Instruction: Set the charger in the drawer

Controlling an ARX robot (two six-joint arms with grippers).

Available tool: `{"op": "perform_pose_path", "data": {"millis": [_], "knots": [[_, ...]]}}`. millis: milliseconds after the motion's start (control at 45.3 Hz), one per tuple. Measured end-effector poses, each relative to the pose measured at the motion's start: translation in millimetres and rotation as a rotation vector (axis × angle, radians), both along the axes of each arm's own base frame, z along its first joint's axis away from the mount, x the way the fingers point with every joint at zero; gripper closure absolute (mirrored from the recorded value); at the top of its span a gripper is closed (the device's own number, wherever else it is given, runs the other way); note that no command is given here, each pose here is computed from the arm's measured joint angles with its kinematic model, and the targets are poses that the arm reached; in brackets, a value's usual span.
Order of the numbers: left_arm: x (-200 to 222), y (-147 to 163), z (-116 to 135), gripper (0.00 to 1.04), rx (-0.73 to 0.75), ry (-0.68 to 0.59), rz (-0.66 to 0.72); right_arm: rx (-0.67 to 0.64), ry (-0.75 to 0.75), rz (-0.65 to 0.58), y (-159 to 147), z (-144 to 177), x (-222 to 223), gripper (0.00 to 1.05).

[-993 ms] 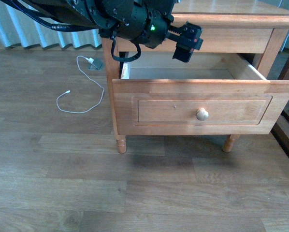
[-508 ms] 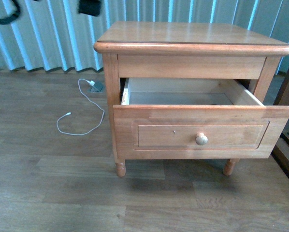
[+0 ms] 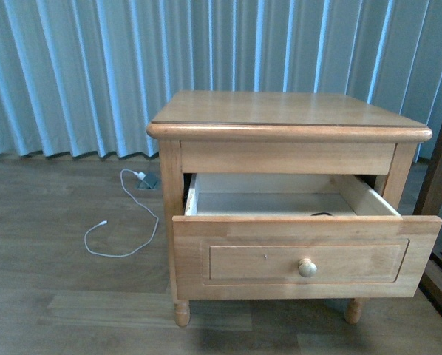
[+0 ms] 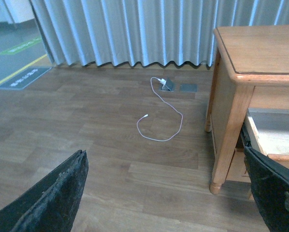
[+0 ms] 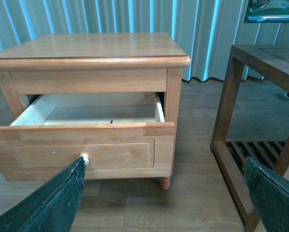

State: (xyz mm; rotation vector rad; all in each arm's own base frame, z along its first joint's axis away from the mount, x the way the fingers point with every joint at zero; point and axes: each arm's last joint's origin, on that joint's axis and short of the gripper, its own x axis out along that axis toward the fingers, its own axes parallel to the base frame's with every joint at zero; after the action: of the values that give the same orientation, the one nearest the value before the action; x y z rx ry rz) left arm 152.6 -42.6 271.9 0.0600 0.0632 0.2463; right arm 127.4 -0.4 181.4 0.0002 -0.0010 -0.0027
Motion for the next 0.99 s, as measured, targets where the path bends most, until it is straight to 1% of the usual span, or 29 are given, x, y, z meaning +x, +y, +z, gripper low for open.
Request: {"op": "perform_pose_path", "data": {"millis": [66,155,353,397,442,486,530,728,861,905,993], "knots": [[-11,5,-9,0.06,-0.048,-0.008,0.049,0.0,0.0,0.0,0,0,0,0.08],[-16,7,-9,0.06,-0.095,-0.037,0.07,0.0,0.0,0.0,0,0,0,0.08],[-16,7,-9,0.07,-0.118,-0.04,0.048,0.0,0.0,0.0,0,0,0,0.08],[-17,9,-12,0.15,-0.113,-0.059,-0.065,0.0,0.0,0.0,0,0,0,0.08],[-19,12,-17,0.22,-0.104,-0.068,-0.145,0.0,0.0,0.0,0,0,0,0.08],[-21,14,-23,0.29,-0.093,-0.068,-0.207,0.0,0.0,0.0,0,0,0,0.08],[-23,16,-29,0.36,-0.086,-0.069,-0.238,0.0,0.0,0.0,0,0,0,0.08],[-28,25,-53,0.68,-0.073,-0.052,-0.252,0.0,0.0,0.0,0,0,0,0.08],[-34,32,-68,1.01,-0.069,-0.058,-0.258,0.0,0.0,0.0,0,0,0,0.08],[-35,37,-71,1.01,-0.068,-0.06,-0.278,0.0,0.0,0.0,0,0,0,0.08],[-37,42,-77,1.01,-0.065,-0.065,-0.241,0.0,0.0,0.0,0,0,0,0.08]]}}
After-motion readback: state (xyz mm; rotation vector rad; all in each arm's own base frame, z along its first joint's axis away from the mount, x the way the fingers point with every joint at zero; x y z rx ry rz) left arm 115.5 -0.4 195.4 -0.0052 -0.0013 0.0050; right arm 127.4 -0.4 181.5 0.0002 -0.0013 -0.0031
